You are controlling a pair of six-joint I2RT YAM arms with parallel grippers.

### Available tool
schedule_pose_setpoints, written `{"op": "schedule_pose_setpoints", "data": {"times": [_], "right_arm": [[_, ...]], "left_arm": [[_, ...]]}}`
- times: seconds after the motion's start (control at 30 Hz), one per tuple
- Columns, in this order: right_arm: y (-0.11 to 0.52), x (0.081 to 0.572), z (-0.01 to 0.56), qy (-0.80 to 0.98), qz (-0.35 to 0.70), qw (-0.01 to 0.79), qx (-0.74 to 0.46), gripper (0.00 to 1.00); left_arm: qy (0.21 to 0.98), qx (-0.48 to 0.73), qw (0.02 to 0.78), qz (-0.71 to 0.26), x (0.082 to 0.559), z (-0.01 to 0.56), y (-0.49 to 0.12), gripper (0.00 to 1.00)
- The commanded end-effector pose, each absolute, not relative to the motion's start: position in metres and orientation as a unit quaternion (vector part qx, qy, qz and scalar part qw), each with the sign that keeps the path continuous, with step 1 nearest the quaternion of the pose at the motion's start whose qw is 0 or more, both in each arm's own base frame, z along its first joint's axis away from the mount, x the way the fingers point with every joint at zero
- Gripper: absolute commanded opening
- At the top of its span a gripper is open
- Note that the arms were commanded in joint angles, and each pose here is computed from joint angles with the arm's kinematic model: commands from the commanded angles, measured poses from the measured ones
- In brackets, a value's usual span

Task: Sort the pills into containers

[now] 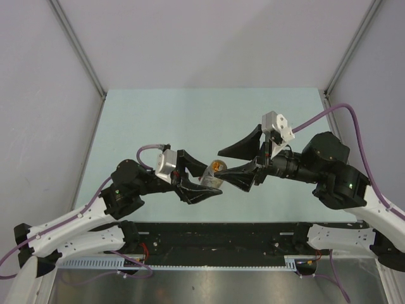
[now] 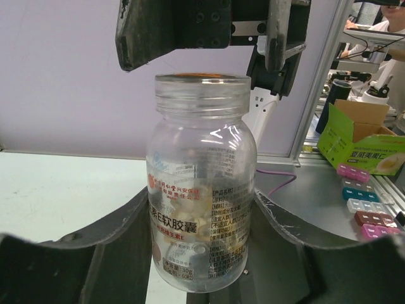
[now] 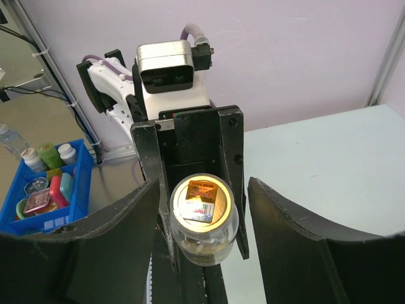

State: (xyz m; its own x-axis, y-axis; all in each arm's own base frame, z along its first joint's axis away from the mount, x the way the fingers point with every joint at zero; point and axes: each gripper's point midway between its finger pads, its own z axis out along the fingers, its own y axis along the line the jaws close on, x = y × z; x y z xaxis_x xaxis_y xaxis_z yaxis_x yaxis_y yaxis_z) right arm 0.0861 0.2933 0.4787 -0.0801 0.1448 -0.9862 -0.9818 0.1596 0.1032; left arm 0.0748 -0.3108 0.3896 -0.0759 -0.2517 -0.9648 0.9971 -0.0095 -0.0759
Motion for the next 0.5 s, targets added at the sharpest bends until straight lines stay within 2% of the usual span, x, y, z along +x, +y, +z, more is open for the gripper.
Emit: {"op": "schedule_pose_setpoints", "data": {"times": [0.0, 0.47], "right_arm": [[0.2974, 0.0803, 0.4865, 0.505, 0.526, 0.552, -0.405, 0.61], [0.3018, 0.0751, 0.4821, 0.503, 0.536, 0.537, -0.413, 0.47]], "left_arm": [[0.427, 0.407, 0.552, -0.589, 0.0690, 0.4062, -0.3071, 0.00], [0.427, 0.400, 0.560, -0.587, 0.0706, 0.4094, -0.3045, 0.00]]}}
